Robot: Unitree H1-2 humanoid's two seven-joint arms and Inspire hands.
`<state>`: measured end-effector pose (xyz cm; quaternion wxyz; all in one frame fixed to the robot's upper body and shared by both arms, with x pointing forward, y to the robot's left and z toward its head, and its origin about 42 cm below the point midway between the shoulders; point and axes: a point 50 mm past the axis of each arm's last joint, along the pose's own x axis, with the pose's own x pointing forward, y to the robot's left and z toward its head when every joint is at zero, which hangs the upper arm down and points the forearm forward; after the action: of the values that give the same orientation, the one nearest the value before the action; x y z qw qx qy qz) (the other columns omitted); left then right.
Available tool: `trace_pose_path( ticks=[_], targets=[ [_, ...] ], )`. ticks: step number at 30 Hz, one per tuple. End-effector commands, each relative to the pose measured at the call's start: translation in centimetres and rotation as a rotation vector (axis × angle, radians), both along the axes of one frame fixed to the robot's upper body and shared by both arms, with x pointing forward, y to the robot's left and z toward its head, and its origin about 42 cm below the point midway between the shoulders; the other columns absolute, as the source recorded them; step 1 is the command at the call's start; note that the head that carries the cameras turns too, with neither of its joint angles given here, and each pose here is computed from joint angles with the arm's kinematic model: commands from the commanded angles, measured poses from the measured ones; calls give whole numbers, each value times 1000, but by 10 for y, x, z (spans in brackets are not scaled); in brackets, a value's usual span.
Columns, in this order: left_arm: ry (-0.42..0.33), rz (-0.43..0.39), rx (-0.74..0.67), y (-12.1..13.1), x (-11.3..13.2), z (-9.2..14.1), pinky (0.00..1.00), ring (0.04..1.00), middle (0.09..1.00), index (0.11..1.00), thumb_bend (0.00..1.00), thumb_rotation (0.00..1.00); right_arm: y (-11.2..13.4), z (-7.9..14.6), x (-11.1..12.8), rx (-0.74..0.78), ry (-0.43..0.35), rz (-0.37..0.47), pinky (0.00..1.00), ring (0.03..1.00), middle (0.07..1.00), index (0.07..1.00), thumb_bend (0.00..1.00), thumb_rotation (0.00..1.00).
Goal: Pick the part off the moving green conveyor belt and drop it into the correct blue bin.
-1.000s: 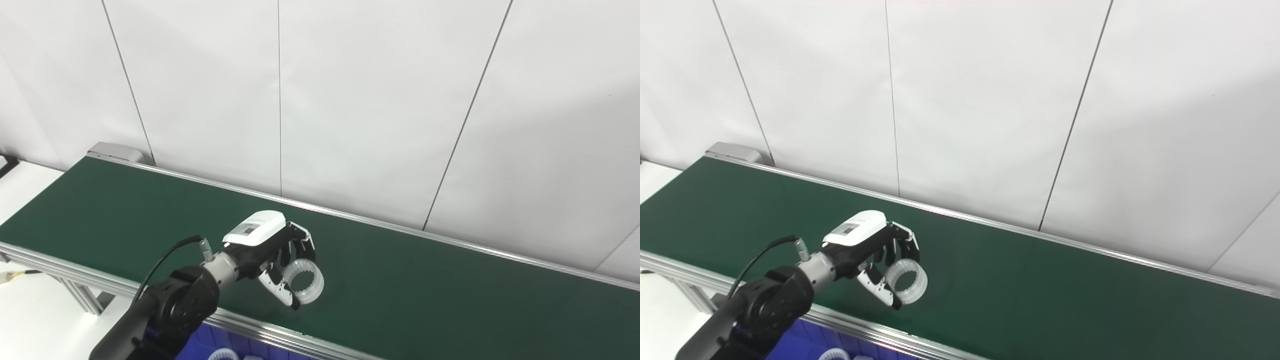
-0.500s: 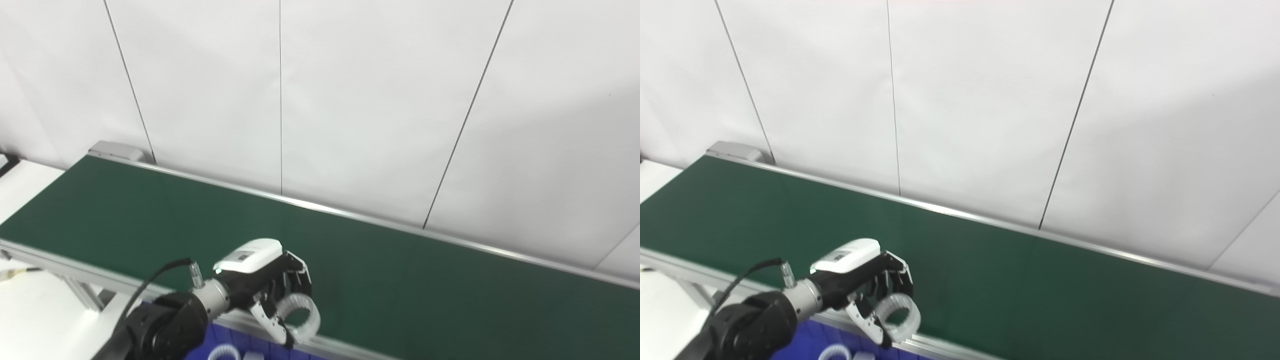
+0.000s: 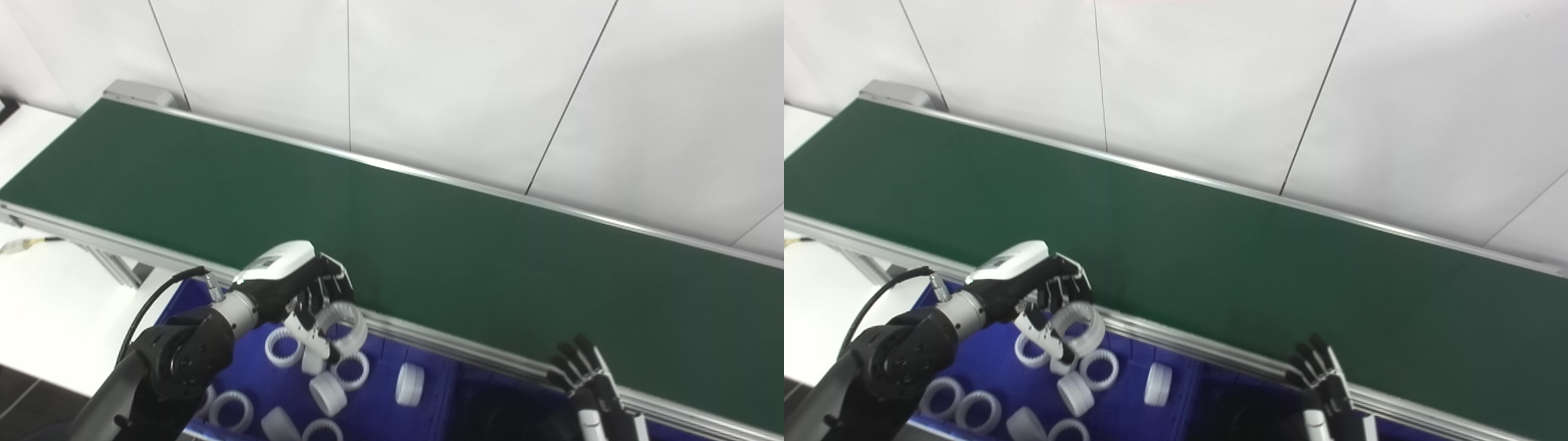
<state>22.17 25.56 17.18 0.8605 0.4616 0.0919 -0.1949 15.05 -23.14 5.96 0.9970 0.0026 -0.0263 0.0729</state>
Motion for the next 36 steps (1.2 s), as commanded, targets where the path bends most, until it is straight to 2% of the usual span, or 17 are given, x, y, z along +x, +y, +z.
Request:
trace_pose_path(
  ticks=[1,8,10,15,22,32,36],
  targets=[
    [-54,45,-4,1,-5,3,357,415,509,501,500,0,-3,10,1,7,-25,7,773,834,871,925,507,763],
    [-38,92,-8,4,-17,-20,368,419,512,498,500,0,-10,12,2,12,-16,11,758,827,863,914,551,741],
    [-19,107,-2,5,-20,-27,404,423,509,497,501,0,-11,13,2,17,-13,10,751,824,860,909,561,729],
    [49,135,45,8,-27,-48,414,434,513,488,501,0,-13,13,1,13,-15,8,743,817,852,902,565,722],
    [117,164,23,9,-35,-74,363,411,494,513,499,0,-13,15,2,8,-9,11,739,815,851,899,566,720],
    [160,180,49,6,-44,-85,371,419,506,505,500,0,-11,15,3,1,-9,13,732,815,851,901,566,720],
    [140,170,97,6,-45,-83,398,420,507,510,500,0,-10,15,3,1,-8,12,725,811,848,896,559,717]
  ],
)
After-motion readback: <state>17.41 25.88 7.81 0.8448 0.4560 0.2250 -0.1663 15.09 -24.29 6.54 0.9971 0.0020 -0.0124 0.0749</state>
